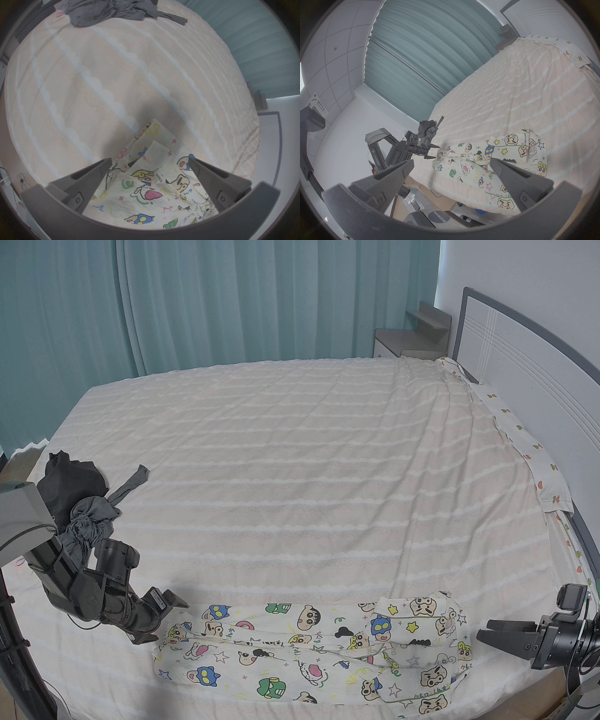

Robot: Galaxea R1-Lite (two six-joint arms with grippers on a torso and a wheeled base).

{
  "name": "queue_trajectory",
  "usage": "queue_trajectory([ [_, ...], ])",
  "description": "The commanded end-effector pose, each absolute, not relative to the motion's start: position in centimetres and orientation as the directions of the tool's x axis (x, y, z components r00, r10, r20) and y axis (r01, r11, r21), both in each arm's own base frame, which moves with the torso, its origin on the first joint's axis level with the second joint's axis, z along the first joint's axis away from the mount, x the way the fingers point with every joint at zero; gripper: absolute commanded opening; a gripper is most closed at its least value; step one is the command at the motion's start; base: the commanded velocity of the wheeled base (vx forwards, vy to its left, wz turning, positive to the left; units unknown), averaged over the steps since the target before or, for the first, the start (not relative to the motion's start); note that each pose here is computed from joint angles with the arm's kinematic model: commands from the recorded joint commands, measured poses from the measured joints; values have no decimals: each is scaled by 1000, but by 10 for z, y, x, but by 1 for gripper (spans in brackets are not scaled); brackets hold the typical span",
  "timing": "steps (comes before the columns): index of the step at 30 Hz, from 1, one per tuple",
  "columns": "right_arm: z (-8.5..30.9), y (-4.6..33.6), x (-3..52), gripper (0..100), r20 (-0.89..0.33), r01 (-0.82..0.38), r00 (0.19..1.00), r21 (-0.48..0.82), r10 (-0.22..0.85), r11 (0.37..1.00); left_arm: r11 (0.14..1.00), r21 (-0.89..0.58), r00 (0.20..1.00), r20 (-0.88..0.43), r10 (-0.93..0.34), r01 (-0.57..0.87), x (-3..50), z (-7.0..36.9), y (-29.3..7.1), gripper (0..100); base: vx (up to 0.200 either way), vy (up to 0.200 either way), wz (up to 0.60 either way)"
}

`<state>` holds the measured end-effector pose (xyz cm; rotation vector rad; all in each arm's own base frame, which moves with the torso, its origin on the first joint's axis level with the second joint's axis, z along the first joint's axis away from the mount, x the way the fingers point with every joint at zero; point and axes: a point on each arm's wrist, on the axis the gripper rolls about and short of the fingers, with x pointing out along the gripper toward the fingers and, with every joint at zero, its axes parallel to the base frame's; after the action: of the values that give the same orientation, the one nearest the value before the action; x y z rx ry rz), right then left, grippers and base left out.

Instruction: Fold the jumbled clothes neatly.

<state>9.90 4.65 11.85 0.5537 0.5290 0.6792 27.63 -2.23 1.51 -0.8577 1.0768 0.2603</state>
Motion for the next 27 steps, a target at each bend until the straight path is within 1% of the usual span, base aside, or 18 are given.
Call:
queue_trajectory([
  [1,115,46,97,100,-280,-425,656,630,700,650,665,-440,459,-874,-161,-603,276,7,-29,100,0,0,0],
  [3,115,46,97,100,-280,-426,656,629,700,651,666,-431,458,-876,-149,-608,276,5,-29,100,0,0,0],
  [7,116,46,97,100,-279,-427,657,628,701,650,653,-449,483,-864,-143,-610,279,3,-30,100,0,0,0],
  [8,116,46,97,100,-279,-427,657,628,701,650,651,-452,490,-861,-138,-610,280,1,-30,0,0,0,0],
  [11,116,46,97,100,-279,-427,657,628,701,650,659,-445,510,-854,-107,-606,282,-4,-34,0,0,0,0],
  [20,116,46,96,100,-275,-430,659,626,700,651,671,-413,515,-855,-53,-616,283,-9,-36,0,0,0,0],
  [23,116,46,96,100,-273,-431,660,625,700,650,671,-414,543,-840,-20,-615,283,-7,-36,0,0,0,0],
  [27,116,45,96,100,-271,-432,660,625,700,650,674,-451,609,-793,-3,-585,281,2,-35,0,0,0,0],
])
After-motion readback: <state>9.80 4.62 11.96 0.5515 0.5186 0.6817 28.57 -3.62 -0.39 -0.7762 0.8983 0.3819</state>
